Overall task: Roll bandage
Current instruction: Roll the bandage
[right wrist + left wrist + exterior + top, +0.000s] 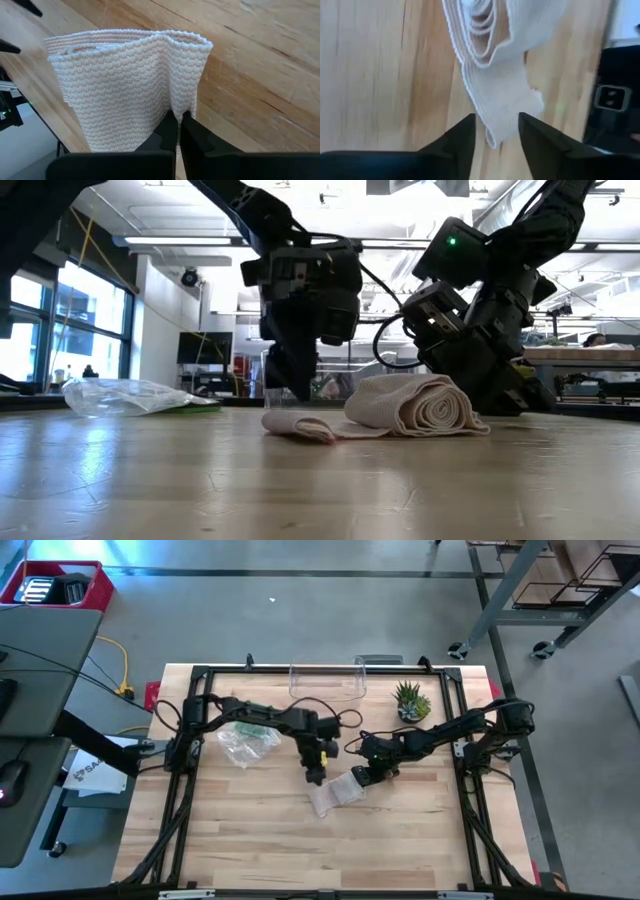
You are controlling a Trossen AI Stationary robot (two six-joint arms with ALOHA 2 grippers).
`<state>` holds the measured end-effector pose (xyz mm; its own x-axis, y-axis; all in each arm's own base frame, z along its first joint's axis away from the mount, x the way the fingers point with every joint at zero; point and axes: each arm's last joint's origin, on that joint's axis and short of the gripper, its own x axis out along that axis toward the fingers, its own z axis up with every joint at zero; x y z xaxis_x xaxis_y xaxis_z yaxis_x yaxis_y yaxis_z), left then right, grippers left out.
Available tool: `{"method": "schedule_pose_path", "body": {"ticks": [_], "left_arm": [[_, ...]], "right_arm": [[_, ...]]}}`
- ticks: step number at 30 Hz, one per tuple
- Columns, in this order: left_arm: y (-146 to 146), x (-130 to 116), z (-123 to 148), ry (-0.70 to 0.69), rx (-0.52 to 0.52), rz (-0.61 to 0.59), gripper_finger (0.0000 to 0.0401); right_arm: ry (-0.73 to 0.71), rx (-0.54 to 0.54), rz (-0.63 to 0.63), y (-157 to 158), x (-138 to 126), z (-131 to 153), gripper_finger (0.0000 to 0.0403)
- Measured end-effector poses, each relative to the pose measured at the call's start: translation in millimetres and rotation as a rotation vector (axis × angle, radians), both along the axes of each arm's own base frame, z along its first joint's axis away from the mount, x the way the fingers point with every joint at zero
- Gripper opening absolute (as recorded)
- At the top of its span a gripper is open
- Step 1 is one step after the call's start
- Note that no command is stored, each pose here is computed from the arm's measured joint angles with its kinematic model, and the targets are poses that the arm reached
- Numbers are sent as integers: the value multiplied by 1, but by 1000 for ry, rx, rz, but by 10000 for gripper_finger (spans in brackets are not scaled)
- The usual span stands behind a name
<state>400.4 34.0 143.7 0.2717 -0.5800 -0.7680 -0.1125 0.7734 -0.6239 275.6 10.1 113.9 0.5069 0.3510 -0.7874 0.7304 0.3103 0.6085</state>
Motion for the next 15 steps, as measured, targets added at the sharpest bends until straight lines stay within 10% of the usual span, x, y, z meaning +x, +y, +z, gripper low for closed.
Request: {"method": "schedule_pose_path", "body": {"ticks": [15], "left_arm": [[-12, 6, -29, 87, -45, 19, 202]], "right_arm": [[8, 7, 4, 0, -1, 0, 0]]}}
